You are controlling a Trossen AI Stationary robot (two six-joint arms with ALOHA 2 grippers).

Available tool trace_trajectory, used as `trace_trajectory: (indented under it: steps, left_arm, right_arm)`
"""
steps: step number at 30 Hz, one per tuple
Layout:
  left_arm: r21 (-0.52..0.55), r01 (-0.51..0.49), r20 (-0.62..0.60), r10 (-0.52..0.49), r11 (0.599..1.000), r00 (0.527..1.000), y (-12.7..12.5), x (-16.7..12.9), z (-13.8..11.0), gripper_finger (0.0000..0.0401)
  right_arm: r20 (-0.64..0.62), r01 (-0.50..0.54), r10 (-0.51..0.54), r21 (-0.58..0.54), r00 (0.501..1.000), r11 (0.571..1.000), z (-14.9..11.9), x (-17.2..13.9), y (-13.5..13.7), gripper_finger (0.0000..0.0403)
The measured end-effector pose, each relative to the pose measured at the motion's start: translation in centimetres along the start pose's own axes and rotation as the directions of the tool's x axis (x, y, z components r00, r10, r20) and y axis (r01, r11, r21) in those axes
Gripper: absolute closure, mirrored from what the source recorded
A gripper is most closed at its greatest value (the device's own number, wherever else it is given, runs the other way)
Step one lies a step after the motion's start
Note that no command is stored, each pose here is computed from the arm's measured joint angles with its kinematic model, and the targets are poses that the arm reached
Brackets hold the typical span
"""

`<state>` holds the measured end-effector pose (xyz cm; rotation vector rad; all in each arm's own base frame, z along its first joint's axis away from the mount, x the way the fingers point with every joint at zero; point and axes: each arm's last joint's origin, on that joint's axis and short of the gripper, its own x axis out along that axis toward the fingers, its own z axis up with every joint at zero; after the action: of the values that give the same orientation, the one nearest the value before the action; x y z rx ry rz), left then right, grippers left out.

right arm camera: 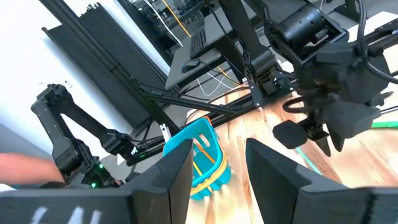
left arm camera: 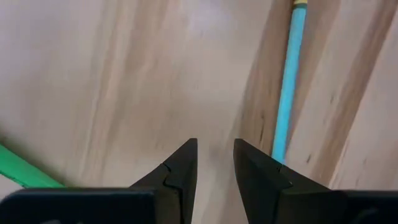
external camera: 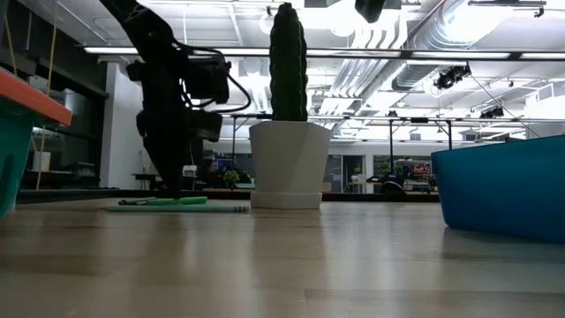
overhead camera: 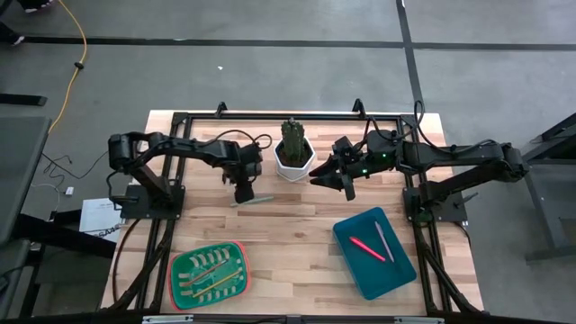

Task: Sort pens & pencils
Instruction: Put the light blue pencil into the green bin

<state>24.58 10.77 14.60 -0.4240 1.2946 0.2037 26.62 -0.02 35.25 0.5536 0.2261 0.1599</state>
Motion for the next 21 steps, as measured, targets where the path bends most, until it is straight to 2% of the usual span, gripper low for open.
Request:
trace_trajectory:
  steps: [4,10,15,21]
  left_arm:
    - [0.055,0.012,0.010,-0.013,0.998,1.000,-0.8,-0.5,-0.1,0.0309]
    - [0.149,0.042,-0.021,-0.040,0.988,0.999,-3.4,-0.1,-0.5,0.0309]
    - [0.197,0.006,-0.034,0.001,0.980,0.999,-5.4,0.3,-0.9,0.0309]
    - [0.209,-0.037,-0.046,0.048,0.977,0.998,-6.2,0.6,-1.2,0.0309]
  right_arm:
    - [0.000,0.001,-0.001,0.000,1.000,1.000,0.0,0.0,0.0,0.0263]
    - [0.003,0.006,-0.006,0.000,1.000,1.000,0.0,0.0,0.0,0.0263]
    - [0.005,0.009,-0.009,0.000,1.000,1.000,0.0,0.0,0.0,0.0263]
    - [0.012,0.020,-0.020,0.000,1.000,1.000,0.0,0.0,-0.1,0.0263]
